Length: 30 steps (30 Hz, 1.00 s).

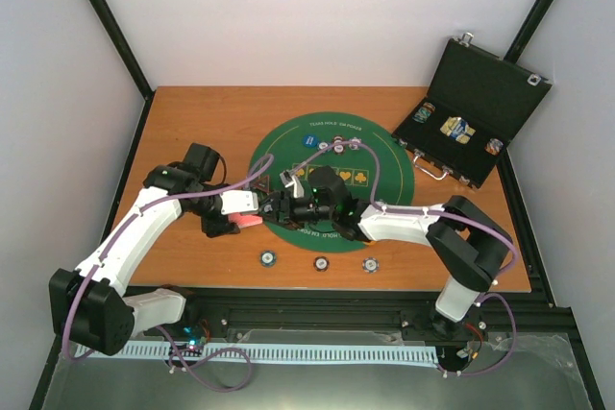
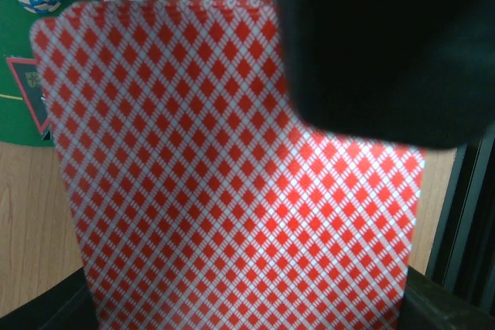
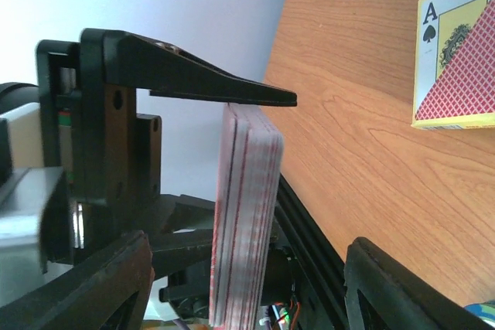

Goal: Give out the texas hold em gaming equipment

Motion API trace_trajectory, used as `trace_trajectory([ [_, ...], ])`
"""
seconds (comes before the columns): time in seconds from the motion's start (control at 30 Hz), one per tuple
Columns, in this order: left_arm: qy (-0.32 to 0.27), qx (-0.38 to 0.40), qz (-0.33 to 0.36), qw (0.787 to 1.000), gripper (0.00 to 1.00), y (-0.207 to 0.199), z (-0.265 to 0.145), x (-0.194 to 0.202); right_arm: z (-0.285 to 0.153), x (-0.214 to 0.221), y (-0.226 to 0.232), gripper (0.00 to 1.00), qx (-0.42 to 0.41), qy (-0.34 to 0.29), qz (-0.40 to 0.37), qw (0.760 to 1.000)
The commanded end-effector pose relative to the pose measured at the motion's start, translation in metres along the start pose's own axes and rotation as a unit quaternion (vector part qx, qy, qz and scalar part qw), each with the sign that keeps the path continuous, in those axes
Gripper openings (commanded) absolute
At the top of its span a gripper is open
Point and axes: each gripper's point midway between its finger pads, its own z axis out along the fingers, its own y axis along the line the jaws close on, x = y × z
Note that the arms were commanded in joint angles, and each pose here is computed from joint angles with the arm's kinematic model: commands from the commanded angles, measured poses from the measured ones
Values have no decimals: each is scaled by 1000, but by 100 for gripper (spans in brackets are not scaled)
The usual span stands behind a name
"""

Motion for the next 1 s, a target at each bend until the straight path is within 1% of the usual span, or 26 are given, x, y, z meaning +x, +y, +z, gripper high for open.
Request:
trace_trajectory([
  [0.0, -21, -22, 9, 1000, 1, 6, -14, -14, 12, -2, 13, 68, -21, 0, -9, 1000],
  [0.13, -23, -20, 10, 999, 1, 4, -15, -14, 20, -4, 22, 65, -29, 4, -15, 999],
  [0.3, -28, -23, 12, 999, 1, 4, -16, -16, 34, -1, 20, 57, -31, 15, -6, 999],
  [0.47, -35, -28, 17, 999, 1, 4, -20, -18, 43, 1, 17, 39, -30, 20, 4, 999],
  [0.57, -45, -35, 24, 998, 2, 3, -23, -21, 43, -1, 17, 23, -28, 18, 4, 999],
  [0.6, -50, -39, 25, 998, 11, 4, -24, -23, 42, -1, 17, 18, -26, 17, 4, 999],
  [0.63, -55, -42, 27, 997, 39, 4, -26, -24, 42, 0, 17, 12, -25, 16, 5, 1000],
  [0.67, -62, -44, 27, 997, 66, 2, -29, -26, 40, 0, 17, 9, -25, 15, 5, 1000],
  [0.7, -70, -43, 27, 996, 87, 0, -31, -28, 39, 0, 16, 5, -24, 14, 5, 1000],
  [0.73, -81, -44, 31, 995, 97, -3, -34, -31, 38, 1, 16, 3, -25, 13, 5, 1000],
  [0.77, -92, -42, 38, 994, 99, -8, -36, -34, 36, 2, 16, 3, -27, 12, 5, 1000],
  [0.9, -139, -34, 76, 987, 100, -28, -44, -41, 30, 6, 23, 3, -40, 9, 2, 999],
  [0.97, -151, -39, 91, 984, 100, -34, -46, -42, 26, 6, 31, 3, -47, 8, -5, 999],
])
